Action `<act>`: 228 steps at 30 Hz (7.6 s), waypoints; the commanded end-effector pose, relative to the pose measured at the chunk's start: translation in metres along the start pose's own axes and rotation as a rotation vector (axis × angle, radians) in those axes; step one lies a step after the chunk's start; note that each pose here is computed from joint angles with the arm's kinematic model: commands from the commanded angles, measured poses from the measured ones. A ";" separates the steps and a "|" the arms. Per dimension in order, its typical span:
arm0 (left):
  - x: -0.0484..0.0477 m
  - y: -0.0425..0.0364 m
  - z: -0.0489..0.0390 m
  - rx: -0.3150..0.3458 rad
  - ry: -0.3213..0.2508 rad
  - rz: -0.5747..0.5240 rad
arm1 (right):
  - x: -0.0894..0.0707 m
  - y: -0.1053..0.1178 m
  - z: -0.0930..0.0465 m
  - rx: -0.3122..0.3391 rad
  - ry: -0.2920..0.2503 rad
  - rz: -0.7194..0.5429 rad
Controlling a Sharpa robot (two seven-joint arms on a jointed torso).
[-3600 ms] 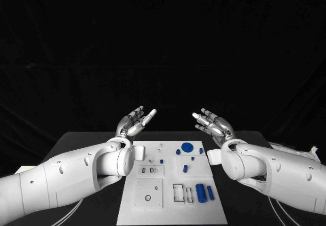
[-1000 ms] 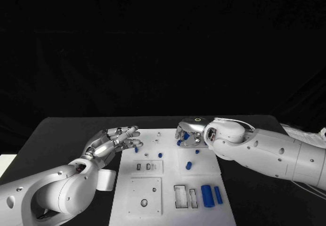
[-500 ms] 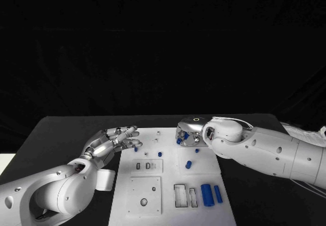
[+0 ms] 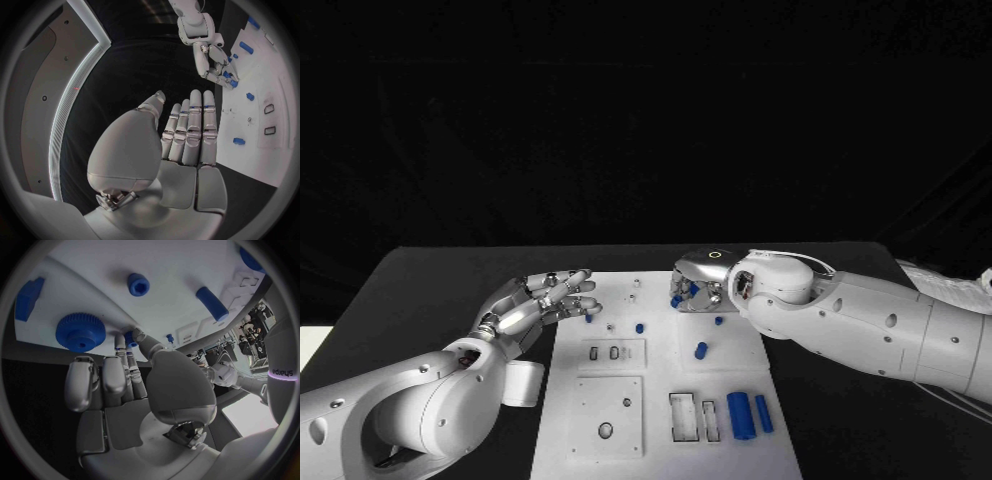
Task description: Assemble the parts on the task board
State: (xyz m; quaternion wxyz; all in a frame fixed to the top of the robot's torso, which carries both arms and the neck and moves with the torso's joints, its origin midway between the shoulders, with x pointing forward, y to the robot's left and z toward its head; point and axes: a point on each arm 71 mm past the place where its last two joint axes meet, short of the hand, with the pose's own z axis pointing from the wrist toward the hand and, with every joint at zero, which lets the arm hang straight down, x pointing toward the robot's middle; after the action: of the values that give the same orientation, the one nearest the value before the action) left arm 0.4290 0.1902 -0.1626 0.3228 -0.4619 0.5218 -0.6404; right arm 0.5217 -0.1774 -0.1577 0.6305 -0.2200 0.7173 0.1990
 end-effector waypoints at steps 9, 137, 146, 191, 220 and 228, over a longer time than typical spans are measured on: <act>0.0006 -0.0005 0.0001 -0.005 0.014 -0.009 | -0.016 0.001 0.001 0.035 -0.123 0.044; -0.0066 0.0011 0.0025 -0.026 0.004 -0.015 | -0.020 -0.054 -0.035 0.303 -0.049 0.148; -0.0066 0.0015 0.0028 -0.028 0.004 -0.015 | -0.016 -0.049 -0.029 0.289 -0.029 0.152; -0.0066 0.0024 0.0036 -0.036 0.008 -0.017 | -0.003 -0.043 -0.018 0.301 0.014 0.092; -0.0074 0.0024 0.0036 -0.037 0.007 -0.017 | -0.035 0.048 -0.006 0.087 -0.263 -0.028; -0.0065 0.0025 0.0039 -0.037 0.010 -0.018 | -0.025 0.070 0.012 0.039 -0.245 -0.060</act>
State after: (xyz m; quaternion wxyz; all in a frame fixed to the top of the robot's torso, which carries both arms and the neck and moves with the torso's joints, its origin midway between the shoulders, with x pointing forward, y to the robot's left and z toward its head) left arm 0.4354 0.1966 -0.1681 0.3138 -0.4746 0.5320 -0.6271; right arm 0.4936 -0.1137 -0.1329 0.7144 -0.1846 0.6431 0.2047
